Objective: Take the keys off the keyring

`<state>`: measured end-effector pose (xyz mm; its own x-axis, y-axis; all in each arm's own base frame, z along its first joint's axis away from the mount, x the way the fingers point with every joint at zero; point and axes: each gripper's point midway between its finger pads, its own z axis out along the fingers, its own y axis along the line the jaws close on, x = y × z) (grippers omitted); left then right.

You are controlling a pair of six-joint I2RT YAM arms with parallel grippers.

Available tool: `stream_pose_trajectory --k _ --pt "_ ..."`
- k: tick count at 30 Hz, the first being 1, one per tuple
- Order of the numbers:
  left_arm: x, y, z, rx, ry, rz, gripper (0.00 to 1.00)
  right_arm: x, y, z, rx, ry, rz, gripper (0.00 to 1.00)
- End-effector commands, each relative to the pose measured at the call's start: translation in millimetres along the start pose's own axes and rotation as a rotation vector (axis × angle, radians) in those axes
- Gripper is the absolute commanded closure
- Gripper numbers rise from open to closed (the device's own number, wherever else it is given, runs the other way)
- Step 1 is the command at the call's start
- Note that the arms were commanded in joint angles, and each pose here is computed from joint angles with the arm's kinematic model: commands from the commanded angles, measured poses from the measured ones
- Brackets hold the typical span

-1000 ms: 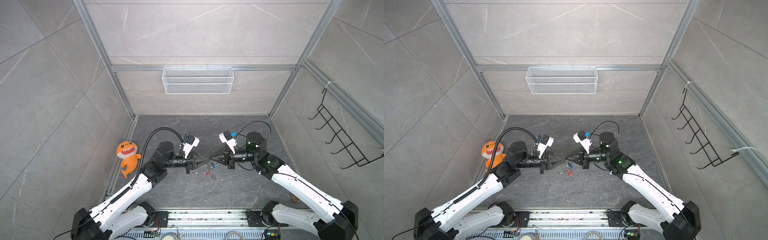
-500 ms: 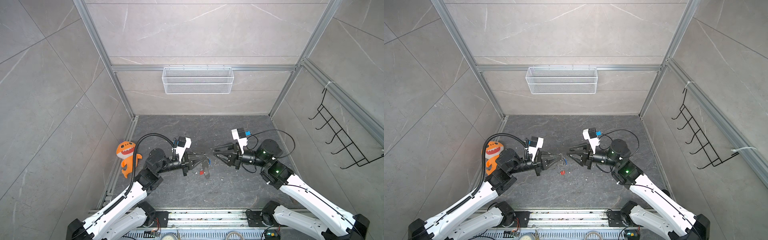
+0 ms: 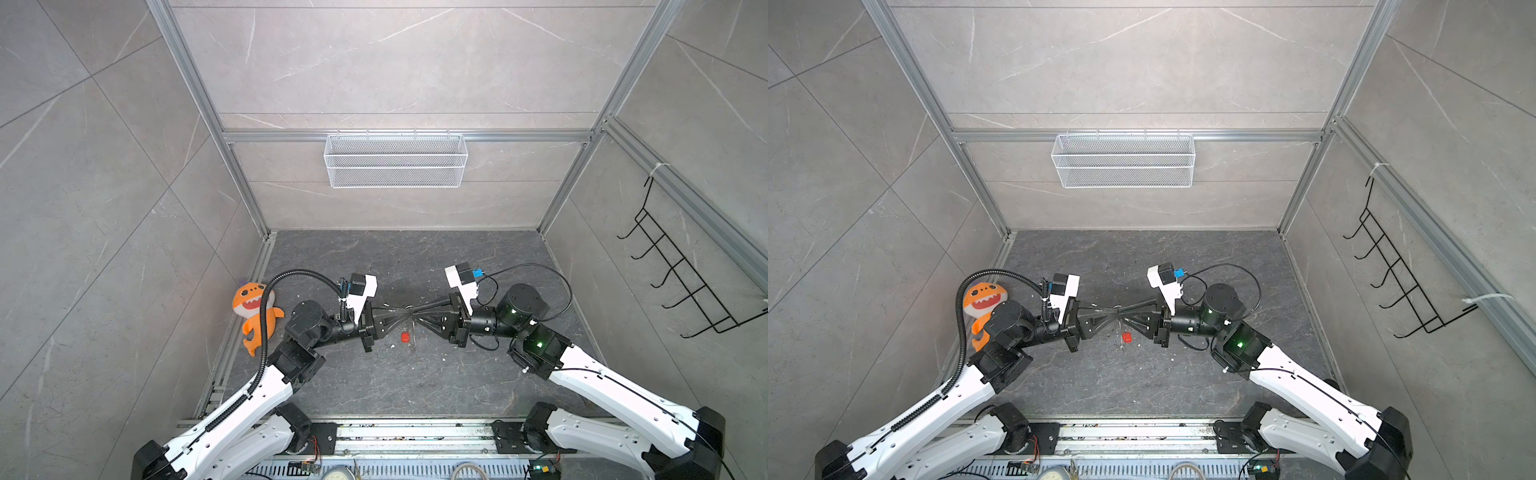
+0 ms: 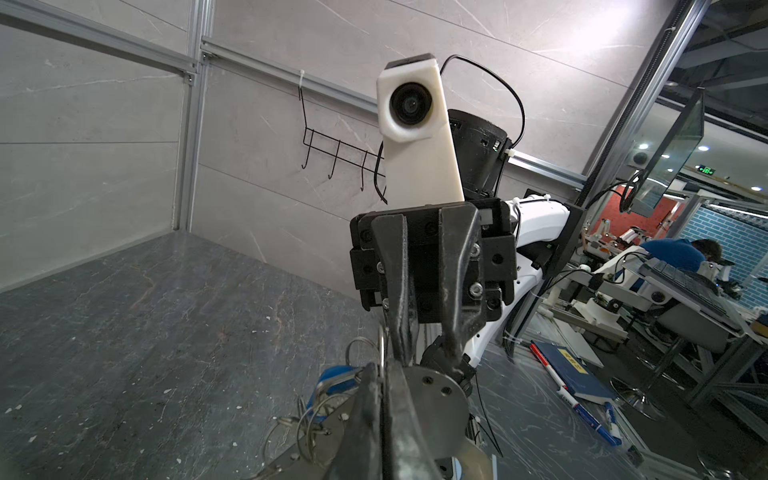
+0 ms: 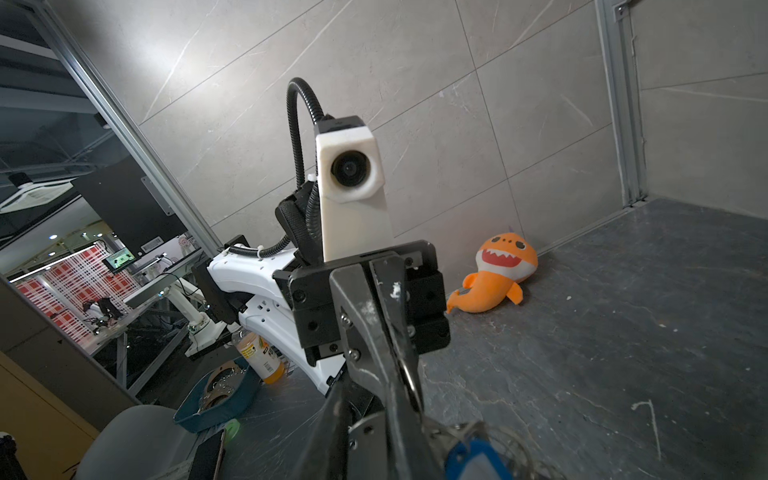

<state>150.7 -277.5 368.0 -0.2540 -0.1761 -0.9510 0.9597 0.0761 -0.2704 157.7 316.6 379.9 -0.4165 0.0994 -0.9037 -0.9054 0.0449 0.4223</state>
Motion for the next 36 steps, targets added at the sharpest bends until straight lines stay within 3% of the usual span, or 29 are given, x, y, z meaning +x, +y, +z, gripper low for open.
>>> stream_pose_trajectory --k 1,9,14,28,33,36 --pt "-23 -18 -5 0.050 -0.075 0.076 1.00 -6 -1 3 0.024 -0.004 -0.025 0.80" --pt "-21 -21 -6 0.057 -0.068 0.078 1.00 -19 9 -9 0.050 -0.039 -0.076 0.72" --pt "-22 -24 -7 0.069 -0.067 0.083 1.00 -34 24 -21 0.060 -0.068 -0.118 0.72" --pt "-24 -29 -7 0.099 -0.071 0.082 1.00 -17 6 -4 0.055 -0.004 -0.052 0.78" --pt "-23 -28 -6 0.099 -0.069 0.081 1.00 -11 6 -2 0.042 0.013 -0.044 0.78" --pt "-24 -28 -5 0.100 -0.070 0.080 1.00 -9 10 -1 0.024 0.019 -0.050 0.72"
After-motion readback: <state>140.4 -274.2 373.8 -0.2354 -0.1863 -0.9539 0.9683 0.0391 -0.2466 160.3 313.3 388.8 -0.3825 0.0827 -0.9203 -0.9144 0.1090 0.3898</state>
